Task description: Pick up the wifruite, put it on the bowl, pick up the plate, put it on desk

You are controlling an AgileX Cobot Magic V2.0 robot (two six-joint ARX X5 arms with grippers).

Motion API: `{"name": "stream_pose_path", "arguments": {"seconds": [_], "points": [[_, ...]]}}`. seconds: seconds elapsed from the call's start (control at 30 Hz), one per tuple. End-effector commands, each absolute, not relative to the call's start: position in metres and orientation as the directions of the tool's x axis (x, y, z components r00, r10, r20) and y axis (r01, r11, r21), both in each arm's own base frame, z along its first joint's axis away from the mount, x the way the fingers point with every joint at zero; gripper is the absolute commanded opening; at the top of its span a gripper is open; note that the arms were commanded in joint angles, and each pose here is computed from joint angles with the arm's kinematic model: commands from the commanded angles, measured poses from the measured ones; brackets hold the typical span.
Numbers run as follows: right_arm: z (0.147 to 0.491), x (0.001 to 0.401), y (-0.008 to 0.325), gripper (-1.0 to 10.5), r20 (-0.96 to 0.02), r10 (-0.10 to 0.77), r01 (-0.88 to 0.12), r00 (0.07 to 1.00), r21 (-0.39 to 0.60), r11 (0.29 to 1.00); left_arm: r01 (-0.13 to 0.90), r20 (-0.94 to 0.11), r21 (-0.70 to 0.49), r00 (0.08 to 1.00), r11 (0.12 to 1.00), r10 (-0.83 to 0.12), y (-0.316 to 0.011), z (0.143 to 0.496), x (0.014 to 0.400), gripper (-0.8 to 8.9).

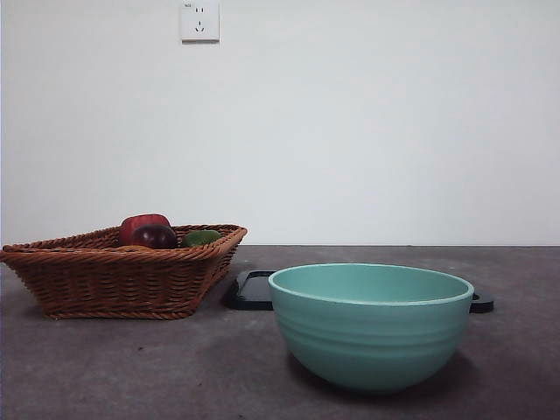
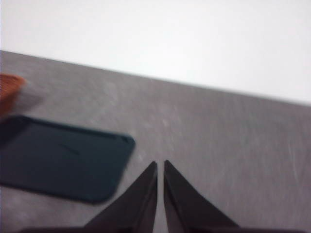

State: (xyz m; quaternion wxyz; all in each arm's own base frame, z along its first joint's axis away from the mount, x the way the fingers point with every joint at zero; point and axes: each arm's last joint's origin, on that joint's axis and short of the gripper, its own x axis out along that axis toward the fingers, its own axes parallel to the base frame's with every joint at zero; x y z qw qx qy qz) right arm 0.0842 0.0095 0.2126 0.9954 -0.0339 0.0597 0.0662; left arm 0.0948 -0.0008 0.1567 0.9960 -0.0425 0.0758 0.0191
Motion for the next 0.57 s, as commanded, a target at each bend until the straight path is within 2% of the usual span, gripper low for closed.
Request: {"name": "stream_pose_path", "arguments": {"seconds": [0.03, 0.23, 0.4, 0.57], "points": [[0.188, 0.089, 0.008, 0.2, -0.113, 0.111, -0.113, 0.987, -0.011, 0.994, -0.052, -0.177, -0.076, 0.983, 0.996, 0.038, -0.001, 0.149, 0.096, 0.19], [0.153, 0.096, 0.007, 0.2, -0.140, 0.066, -0.067, 0.988, 0.001, 0.998, -0.052, -0.177, -0.076, 0.983, 0.996, 0.038, -0.001, 0.149, 0.096, 0.19], [0.150, 0.096, 0.006, 0.2, -0.165, 0.016, -0.016, 0.986, 0.007, 1.000, -0.052, -0.177, -0.075, 0.983, 0.996, 0.038, -0.001, 0.149, 0.096, 0.19], [0.150, 0.096, 0.006, 0.2, -0.167, 0.017, -0.012, 0.986, 0.030, 0.999, -0.052, -0.177, -0.076, 0.983, 0.996, 0.038, -0.001, 0.149, 0.096, 0.19]]}}
